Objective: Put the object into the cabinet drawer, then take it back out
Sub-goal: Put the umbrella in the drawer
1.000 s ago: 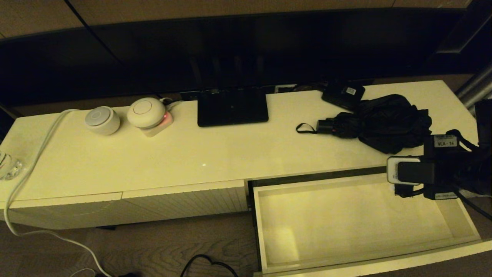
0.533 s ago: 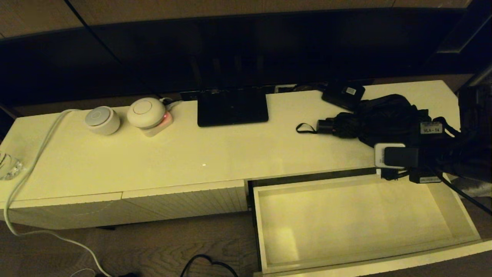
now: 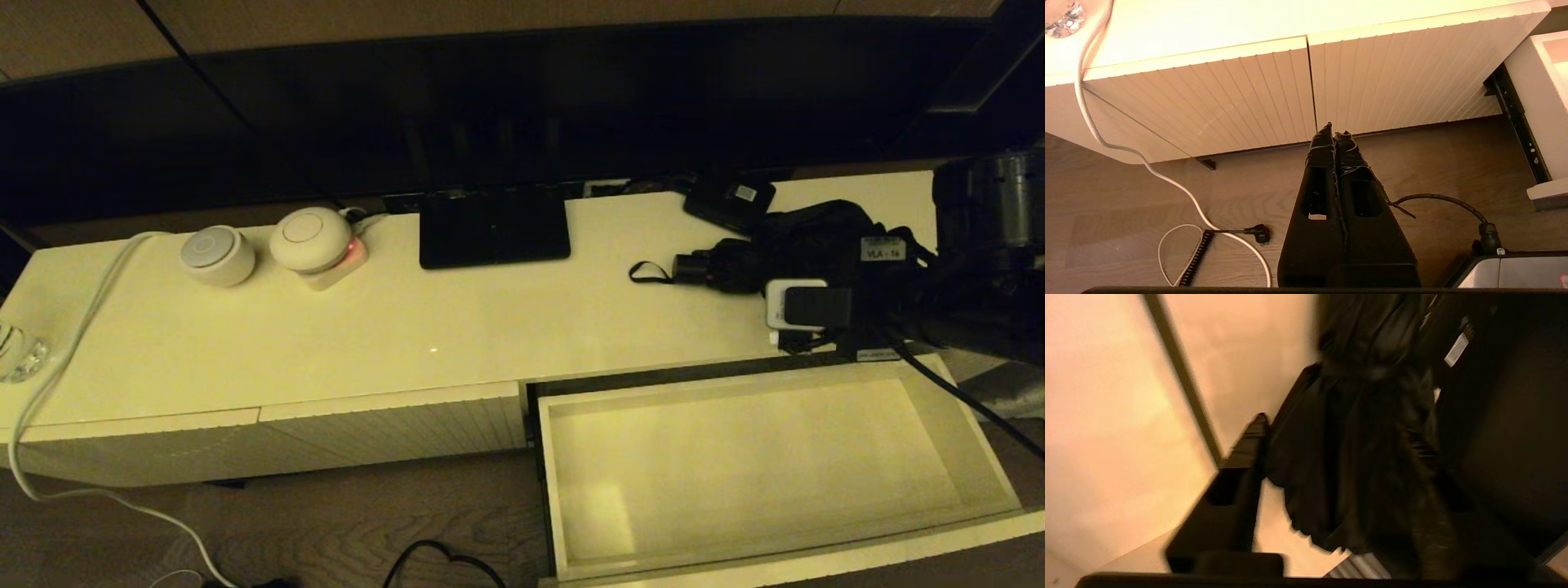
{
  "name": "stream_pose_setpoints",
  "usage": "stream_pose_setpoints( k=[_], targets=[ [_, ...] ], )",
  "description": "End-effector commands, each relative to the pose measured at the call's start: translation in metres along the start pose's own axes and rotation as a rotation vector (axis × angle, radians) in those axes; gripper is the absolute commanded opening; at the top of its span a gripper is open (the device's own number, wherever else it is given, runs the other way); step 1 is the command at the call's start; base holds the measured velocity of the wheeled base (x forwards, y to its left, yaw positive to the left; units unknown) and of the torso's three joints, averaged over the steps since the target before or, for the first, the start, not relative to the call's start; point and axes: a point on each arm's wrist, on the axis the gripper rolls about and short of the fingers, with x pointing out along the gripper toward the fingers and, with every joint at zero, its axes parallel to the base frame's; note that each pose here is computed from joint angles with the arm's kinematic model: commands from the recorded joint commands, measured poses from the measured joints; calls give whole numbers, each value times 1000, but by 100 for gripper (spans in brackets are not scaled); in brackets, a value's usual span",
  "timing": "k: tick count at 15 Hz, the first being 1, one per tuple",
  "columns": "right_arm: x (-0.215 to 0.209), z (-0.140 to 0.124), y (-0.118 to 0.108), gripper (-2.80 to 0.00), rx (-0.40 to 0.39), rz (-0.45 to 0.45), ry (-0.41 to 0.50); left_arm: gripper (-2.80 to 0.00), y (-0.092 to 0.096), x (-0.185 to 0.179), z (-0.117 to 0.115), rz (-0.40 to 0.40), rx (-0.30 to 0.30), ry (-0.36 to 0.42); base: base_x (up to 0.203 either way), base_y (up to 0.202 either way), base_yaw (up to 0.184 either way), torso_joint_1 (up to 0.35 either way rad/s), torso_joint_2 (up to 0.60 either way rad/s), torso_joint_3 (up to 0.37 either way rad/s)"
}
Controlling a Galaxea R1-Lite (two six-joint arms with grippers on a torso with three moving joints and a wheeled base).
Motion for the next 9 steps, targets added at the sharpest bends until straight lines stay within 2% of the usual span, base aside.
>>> stream_pose_setpoints(
  k=[1,6,9],
  targets=[
    [17,5,-4,0,-12,8,-1,-280,0,0,-1,0,2,3,0,0,0,0,0,0],
    [51,12,-16,0,78,-15,61,-280,0,0,-1,0,1,3,0,0,0,0,0,0],
    [68,17,-18,0,78,-14,61,-280,0,0,-1,0,1,3,0,0,0,0,0,0]
  ],
)
